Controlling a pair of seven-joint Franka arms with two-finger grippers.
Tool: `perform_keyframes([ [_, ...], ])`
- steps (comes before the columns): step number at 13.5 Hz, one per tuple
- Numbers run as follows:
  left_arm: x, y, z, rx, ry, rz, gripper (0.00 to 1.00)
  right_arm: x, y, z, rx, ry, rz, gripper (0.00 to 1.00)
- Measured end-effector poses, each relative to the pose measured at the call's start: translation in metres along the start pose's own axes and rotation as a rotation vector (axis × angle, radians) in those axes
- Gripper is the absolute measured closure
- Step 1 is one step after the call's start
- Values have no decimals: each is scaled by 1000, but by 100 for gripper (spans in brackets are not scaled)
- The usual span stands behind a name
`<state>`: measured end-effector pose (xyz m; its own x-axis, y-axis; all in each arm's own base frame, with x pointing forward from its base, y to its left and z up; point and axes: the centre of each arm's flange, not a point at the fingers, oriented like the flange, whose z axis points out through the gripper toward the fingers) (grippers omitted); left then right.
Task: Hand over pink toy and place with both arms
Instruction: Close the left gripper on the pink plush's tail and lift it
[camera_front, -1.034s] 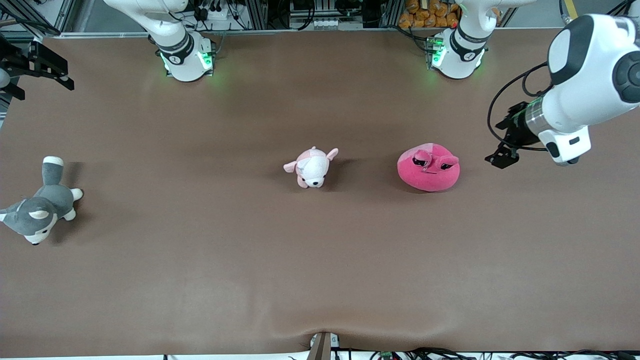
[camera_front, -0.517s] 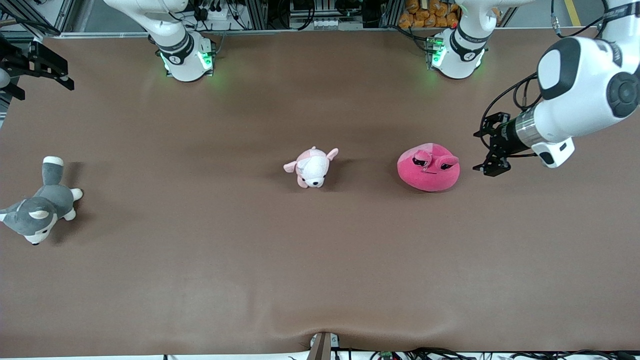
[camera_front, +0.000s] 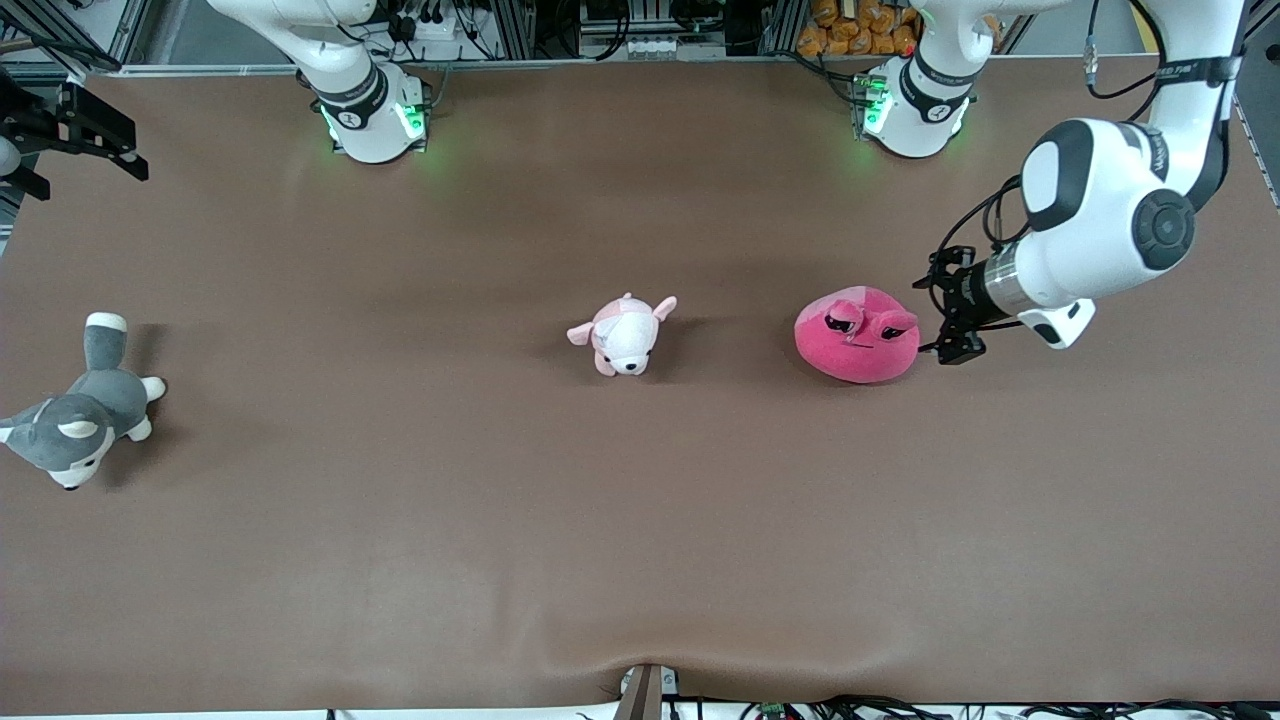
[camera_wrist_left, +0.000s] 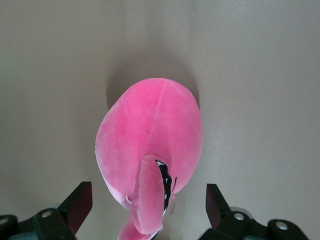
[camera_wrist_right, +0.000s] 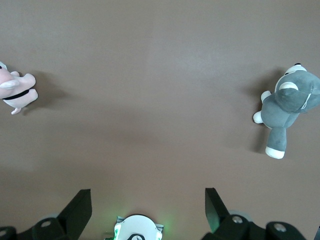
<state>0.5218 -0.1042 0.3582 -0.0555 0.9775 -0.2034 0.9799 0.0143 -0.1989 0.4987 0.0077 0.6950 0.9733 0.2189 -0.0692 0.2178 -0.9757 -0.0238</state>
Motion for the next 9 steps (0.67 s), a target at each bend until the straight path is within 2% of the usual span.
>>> perform_keyframes([
  [4, 2, 3, 8, 13, 0, -6, 0, 1, 0, 1, 1, -2, 0, 0],
  [6, 4, 3, 10, 16, -1, -10, 5, 1, 0, 1, 1, -3, 0, 0],
  [8, 5, 5, 15, 24, -1, -13, 19, 1, 0, 2, 1, -4, 0, 0],
  [9, 5, 5, 17, 27, -1, -14, 19, 1, 0, 2, 1, -4, 0, 0],
])
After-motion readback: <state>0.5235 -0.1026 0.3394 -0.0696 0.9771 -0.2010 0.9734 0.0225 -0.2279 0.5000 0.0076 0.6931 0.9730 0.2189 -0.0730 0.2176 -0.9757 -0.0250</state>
